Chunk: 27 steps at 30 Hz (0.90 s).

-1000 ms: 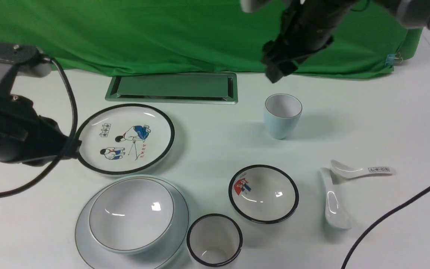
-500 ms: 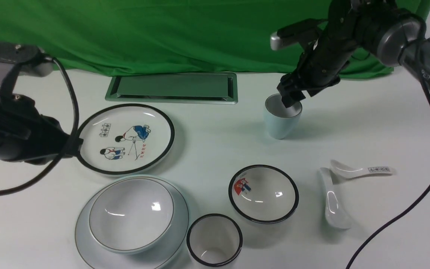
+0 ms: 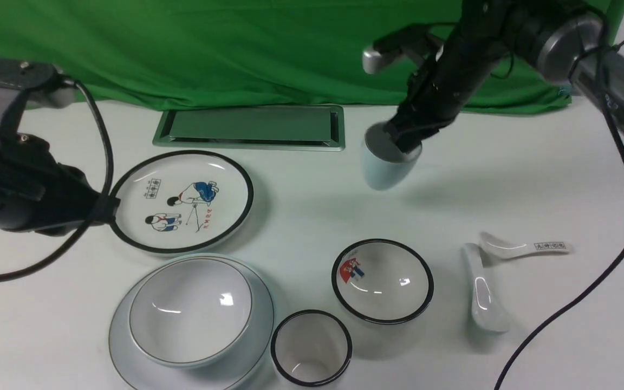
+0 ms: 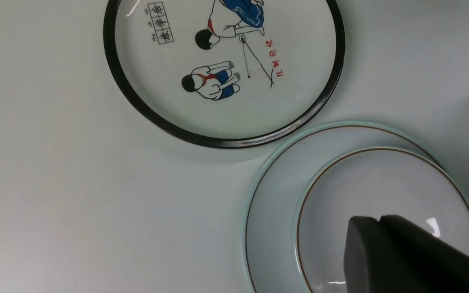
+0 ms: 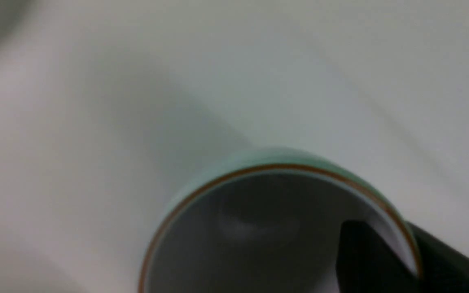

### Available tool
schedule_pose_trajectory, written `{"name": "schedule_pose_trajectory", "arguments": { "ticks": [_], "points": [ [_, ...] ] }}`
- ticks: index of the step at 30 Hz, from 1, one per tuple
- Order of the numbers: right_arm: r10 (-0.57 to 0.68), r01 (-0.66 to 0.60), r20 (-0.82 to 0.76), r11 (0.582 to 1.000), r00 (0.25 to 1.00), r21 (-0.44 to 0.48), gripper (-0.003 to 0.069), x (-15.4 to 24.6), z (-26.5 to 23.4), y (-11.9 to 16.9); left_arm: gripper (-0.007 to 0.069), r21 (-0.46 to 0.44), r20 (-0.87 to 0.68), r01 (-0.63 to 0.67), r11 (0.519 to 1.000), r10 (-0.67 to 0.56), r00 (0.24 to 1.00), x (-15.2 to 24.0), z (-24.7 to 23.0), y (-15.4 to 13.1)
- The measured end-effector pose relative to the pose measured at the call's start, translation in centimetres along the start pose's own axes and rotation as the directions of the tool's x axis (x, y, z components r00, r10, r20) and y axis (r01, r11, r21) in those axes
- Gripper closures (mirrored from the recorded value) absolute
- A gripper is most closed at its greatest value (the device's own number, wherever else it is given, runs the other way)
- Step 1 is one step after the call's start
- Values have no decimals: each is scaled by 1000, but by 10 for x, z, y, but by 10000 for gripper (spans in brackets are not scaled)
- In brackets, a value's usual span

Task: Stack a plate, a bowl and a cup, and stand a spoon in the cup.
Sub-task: Use the right arm to grab a blue teacup, then use the right arm to put the blue teacup into the blue rice bowl in the middle

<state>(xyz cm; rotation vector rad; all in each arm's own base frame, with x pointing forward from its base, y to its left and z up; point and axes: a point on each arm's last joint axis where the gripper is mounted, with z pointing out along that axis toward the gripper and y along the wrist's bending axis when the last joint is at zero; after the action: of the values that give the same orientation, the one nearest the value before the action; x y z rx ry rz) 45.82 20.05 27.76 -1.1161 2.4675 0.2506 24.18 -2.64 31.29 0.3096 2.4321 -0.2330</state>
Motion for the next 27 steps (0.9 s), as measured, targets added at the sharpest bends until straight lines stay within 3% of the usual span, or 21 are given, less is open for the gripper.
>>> {"name": "schedule_pose_trajectory", "arguments": {
  "ticks": [2,6,7,8,12,17,27],
  "points": [
    [-39,39,36,999,999,-15,577,-10,-13,19,654,-4,1,0,1000,0,1000,0,-1,0],
    [-158,167,92,980,983,-107,577,-35,-27,99,654,-81,33,-2,997,4,999,3,-22,1],
    [-161,171,91,979,983,-112,577,-36,-26,102,654,-87,41,6,996,-3,999,3,-25,1],
    [-192,201,66,966,979,-164,577,-37,-12,127,654,-146,68,9,989,1,998,6,-38,3],
    [-228,226,20,939,973,-261,577,-36,23,165,654,-236,153,53,970,-17,988,13,-71,2],
    [-268,249,-19,918,963,-308,577,-32,50,192,654,-252,205,70,965,-17,979,18,-89,-2],
    [-288,258,-41,905,957,-339,559,-29,65,209,654,-247,200,72,966,-22,979,18,-87,-2]
  ]
}}
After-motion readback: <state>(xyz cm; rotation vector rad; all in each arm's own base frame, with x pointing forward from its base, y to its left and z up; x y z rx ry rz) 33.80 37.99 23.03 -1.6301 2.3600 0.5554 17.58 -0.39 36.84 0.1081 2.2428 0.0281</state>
